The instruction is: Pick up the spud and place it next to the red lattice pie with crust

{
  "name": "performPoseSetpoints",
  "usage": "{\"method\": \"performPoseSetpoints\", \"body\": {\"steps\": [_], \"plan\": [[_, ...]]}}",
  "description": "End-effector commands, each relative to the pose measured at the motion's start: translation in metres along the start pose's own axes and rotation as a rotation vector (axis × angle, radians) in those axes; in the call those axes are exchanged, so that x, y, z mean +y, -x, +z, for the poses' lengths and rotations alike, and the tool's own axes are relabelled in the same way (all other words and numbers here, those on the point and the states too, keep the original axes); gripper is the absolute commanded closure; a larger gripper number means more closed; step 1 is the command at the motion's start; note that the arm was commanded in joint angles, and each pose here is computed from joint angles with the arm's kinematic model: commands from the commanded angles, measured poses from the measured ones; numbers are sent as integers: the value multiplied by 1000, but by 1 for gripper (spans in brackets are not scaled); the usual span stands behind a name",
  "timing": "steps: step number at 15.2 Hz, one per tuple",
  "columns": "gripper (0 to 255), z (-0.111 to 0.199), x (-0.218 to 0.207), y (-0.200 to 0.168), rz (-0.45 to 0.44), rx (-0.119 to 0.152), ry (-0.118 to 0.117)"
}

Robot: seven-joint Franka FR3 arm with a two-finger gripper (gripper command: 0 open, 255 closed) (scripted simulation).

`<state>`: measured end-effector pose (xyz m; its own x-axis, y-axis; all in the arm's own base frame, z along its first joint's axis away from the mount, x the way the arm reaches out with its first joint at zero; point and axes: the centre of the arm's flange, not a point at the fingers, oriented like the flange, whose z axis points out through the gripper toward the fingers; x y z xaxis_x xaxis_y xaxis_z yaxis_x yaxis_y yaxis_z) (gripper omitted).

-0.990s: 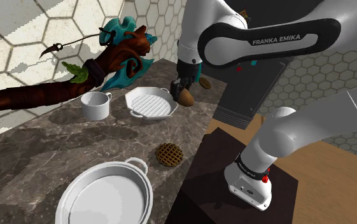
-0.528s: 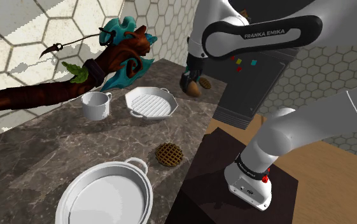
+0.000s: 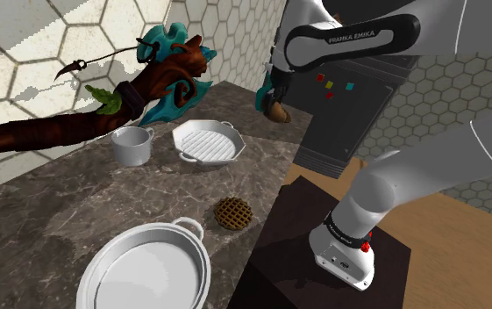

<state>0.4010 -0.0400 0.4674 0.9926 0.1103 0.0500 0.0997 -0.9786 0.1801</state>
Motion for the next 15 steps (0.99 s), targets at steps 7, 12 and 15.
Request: {"method": "performPoseSetpoints", "body": {"steps": [7,12,15], "plan": [[255,19,104,-16,-1,0,1],[255,31,168,-26,-1,0,1],[255,38,206,-31,-1,0,1]]}}
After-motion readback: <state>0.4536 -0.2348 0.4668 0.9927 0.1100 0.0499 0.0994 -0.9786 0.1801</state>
